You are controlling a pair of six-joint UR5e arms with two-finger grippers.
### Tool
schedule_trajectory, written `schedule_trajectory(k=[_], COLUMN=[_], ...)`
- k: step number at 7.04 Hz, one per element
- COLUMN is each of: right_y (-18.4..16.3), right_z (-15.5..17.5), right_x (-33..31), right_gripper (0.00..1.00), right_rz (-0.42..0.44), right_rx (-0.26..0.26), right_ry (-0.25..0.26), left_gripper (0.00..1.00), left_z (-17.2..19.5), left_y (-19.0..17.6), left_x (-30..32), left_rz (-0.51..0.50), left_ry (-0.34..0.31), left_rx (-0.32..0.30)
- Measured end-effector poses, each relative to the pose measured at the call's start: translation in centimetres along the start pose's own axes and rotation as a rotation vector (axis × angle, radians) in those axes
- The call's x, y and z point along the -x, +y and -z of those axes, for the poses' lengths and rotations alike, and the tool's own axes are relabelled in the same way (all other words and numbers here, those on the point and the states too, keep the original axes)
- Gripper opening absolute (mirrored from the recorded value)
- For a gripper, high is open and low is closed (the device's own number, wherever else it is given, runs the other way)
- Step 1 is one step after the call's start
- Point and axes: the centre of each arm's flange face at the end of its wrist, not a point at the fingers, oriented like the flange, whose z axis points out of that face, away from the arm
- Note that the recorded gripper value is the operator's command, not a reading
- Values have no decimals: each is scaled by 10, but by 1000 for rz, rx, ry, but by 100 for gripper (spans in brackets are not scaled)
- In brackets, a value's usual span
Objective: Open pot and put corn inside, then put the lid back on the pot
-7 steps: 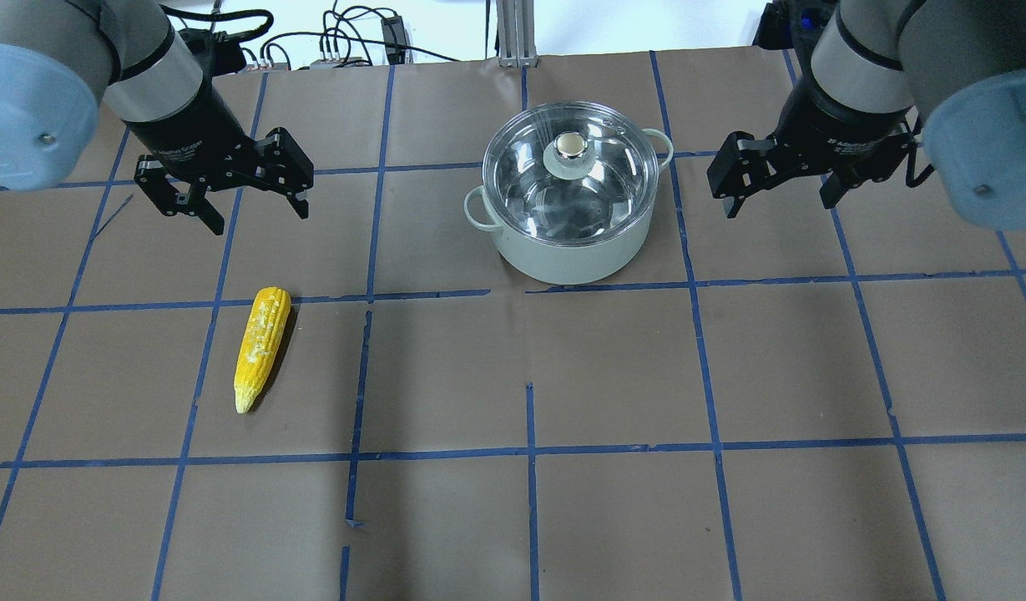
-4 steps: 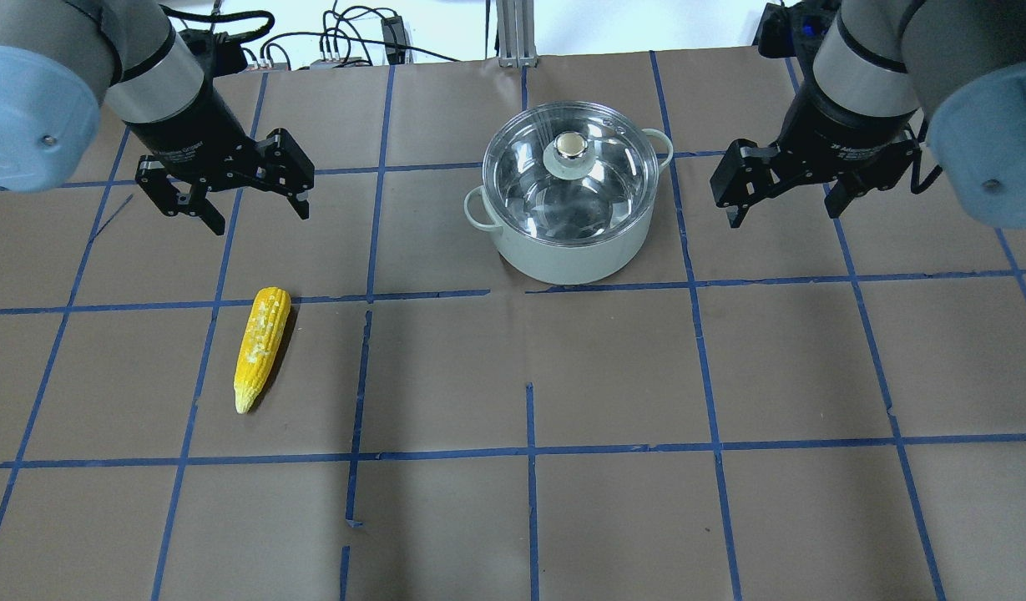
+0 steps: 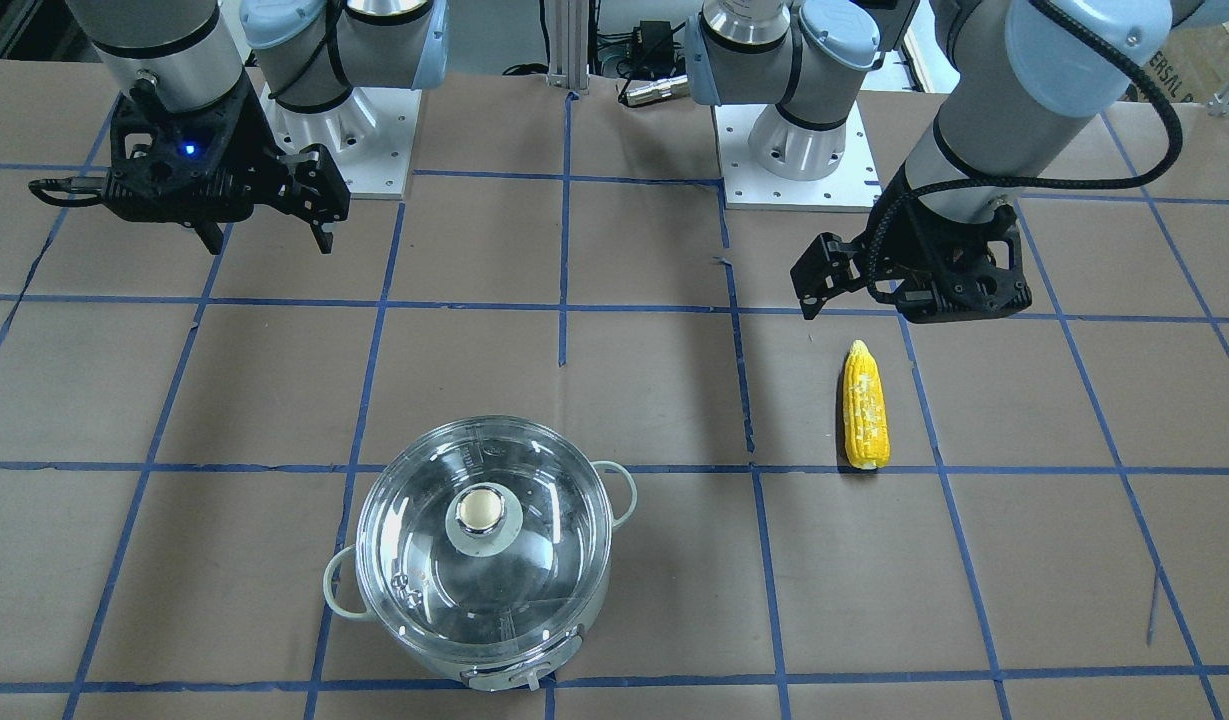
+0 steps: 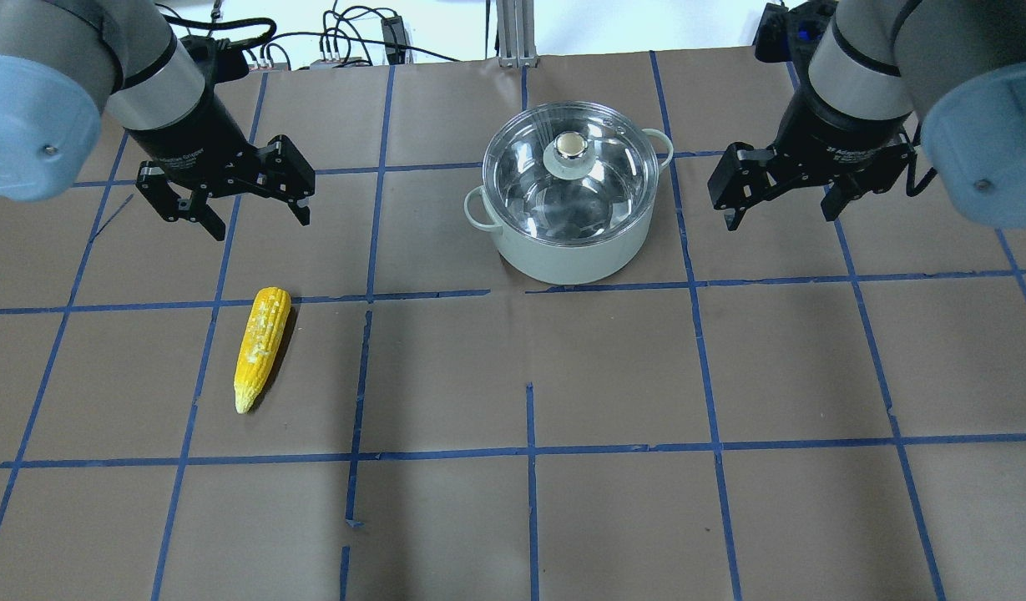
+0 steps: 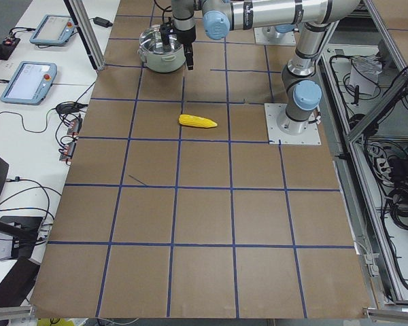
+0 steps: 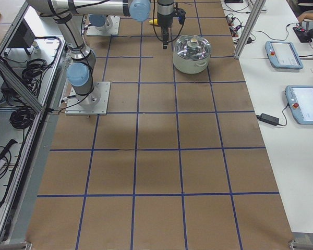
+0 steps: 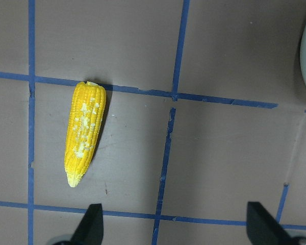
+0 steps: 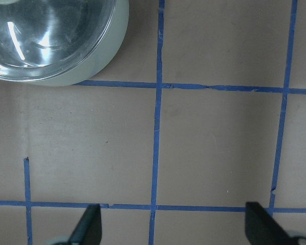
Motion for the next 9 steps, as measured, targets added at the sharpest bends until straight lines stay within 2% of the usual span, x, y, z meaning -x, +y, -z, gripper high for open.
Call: schedule_trajectory(k=[2, 3, 6, 7, 9], right_y=[-16, -34, -91, -111, -148], right_z=[-7, -18, -47, -51, -65], right_x=[5, 14, 64, 76, 98], right_gripper=[99, 100, 99, 96, 94], right_rz=[-5, 1, -23, -23, 65], right_rx=[-28, -54, -69, -71, -70], right_ry=[-7, -7, -13, -11, -15], left_gripper=[100, 100, 100, 100, 100], left_z=[0, 0, 3, 3, 1], left_y=[3, 3, -2, -3, -2], left_x=[3, 2, -3, -3, -2], left_rz=[1, 1, 10, 13, 16], left_ry=[-61, -65, 8, 15, 18], left_rx=[0, -1, -6, -6, -5])
